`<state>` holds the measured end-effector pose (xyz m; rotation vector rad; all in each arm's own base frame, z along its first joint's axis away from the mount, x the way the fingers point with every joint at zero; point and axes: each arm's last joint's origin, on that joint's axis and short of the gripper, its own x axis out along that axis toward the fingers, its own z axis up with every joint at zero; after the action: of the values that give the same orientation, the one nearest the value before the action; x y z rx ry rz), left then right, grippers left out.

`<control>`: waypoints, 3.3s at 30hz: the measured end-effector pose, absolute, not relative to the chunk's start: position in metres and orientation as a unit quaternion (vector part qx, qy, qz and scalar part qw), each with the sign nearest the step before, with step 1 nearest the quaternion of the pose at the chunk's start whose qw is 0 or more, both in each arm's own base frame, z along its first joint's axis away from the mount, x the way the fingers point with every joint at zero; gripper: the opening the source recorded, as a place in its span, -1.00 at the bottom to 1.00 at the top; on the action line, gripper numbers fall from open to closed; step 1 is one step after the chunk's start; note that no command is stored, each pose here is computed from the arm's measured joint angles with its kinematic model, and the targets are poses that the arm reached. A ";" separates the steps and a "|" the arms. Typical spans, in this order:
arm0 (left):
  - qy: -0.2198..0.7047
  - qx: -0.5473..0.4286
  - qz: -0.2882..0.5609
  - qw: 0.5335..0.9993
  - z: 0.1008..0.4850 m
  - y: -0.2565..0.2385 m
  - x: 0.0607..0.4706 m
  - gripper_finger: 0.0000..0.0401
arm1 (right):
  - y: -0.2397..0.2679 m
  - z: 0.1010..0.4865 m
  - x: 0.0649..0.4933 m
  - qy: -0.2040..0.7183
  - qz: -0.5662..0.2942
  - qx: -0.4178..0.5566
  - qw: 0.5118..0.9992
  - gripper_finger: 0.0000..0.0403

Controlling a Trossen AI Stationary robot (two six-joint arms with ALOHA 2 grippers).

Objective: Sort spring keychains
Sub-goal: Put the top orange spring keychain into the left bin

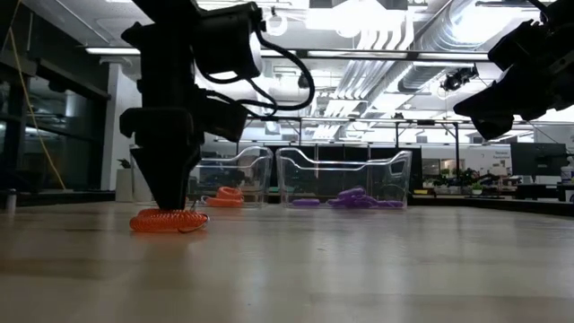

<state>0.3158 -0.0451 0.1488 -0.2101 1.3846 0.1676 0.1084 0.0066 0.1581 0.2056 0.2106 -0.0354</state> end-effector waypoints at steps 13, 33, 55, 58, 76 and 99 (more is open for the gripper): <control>0.644 -0.104 0.075 0.754 0.146 -0.043 0.316 -0.36 | 0.007 0.158 0.108 0.105 -0.017 0.102 0.989 -1.00; 0.660 -0.126 0.071 0.737 0.157 -0.045 0.316 -0.97 | 0.007 0.158 0.108 0.105 -0.017 0.102 0.989 -1.00; 0.602 -0.165 0.168 0.763 0.278 0.001 0.285 -0.99 | 0.007 0.156 0.109 0.116 -0.018 0.101 0.988 -1.00; 0.566 -0.169 0.206 0.781 0.293 0.018 0.286 -0.99 | 0.007 0.156 0.110 0.115 -0.019 0.101 0.988 -1.00; 0.516 -0.237 0.376 0.733 0.289 0.120 0.279 -1.00 | 0.007 0.156 0.110 0.118 -0.019 0.101 0.988 -1.00; 0.518 -0.295 0.408 0.691 0.263 0.155 0.283 -0.79 | 0.007 0.156 0.110 0.118 -0.019 0.101 0.988 -1.00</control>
<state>0.2829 0.1546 0.2628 -0.6591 1.1584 0.9113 0.1098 0.0067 0.1559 0.2028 0.2362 -0.0378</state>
